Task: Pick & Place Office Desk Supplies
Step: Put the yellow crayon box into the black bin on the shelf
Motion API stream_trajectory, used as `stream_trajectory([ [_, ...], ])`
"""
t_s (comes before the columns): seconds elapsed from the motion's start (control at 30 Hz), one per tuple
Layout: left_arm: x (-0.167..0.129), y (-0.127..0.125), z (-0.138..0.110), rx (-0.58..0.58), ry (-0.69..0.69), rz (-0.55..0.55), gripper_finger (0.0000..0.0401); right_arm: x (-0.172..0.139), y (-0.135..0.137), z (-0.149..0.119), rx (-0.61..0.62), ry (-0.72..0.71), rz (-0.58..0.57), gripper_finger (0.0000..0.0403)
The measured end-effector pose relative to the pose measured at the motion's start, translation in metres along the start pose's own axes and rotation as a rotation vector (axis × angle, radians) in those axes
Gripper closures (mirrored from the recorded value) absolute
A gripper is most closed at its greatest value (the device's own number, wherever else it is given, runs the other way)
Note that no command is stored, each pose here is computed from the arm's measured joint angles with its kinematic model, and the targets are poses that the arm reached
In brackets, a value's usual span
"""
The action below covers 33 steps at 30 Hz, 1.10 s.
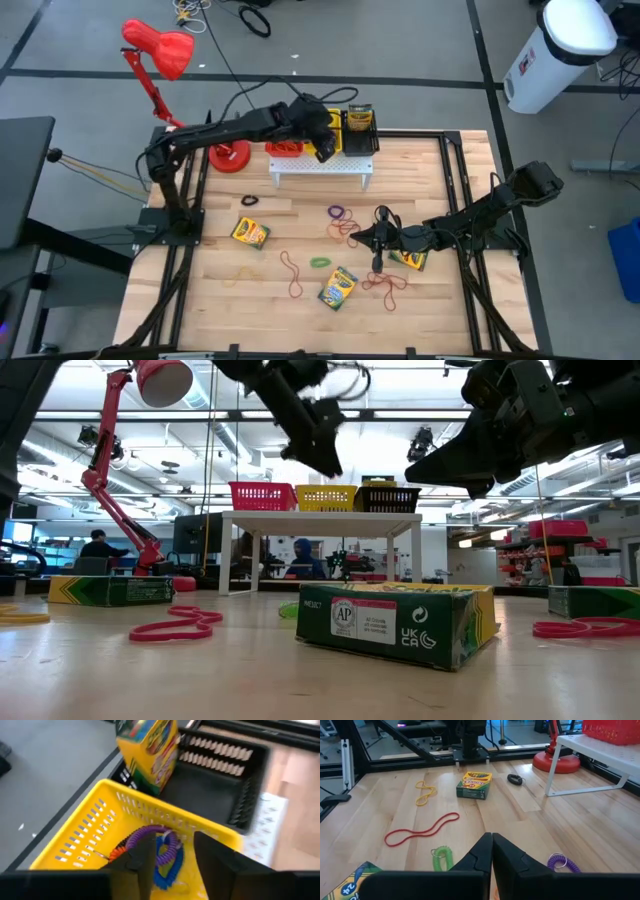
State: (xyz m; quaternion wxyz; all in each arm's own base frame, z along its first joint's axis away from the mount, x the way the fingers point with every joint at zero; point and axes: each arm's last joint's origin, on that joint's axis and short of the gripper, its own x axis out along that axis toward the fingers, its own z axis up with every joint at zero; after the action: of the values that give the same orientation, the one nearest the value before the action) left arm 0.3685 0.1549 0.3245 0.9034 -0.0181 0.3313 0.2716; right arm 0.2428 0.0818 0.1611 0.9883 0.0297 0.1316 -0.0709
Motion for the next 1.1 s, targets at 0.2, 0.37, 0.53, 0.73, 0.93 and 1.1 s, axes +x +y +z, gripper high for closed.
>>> stream_trajectory([
  [0.2,-0.052,-0.008,0.008,0.069,-0.042,-0.039,0.0240,0.000,0.000,0.000,0.000,0.001,0.005,0.0382],
  [0.37,-0.096,-0.031,0.006,0.167,-0.090,-0.114,0.0288,0.000,0.000,0.000,-0.009,0.002,0.011,0.0382],
  [0.53,-0.113,-0.054,-0.034,0.213,-0.148,-0.192,0.0338,0.000,0.000,0.000,-0.013,0.003,0.011,0.0382],
  [0.73,-0.124,-0.081,-0.108,0.167,-0.348,-0.330,0.0369,0.000,0.000,0.000,-0.012,0.002,0.011,0.0382],
  [0.93,-0.129,-0.100,-0.177,0.052,-0.592,-0.498,0.0373,0.000,0.000,0.000,0.008,0.002,0.011,0.0382],
  [1.1,-0.125,-0.105,-0.225,-0.014,-0.683,-0.600,0.0373,0.000,0.001,0.000,0.026,0.004,0.020,0.0382],
])
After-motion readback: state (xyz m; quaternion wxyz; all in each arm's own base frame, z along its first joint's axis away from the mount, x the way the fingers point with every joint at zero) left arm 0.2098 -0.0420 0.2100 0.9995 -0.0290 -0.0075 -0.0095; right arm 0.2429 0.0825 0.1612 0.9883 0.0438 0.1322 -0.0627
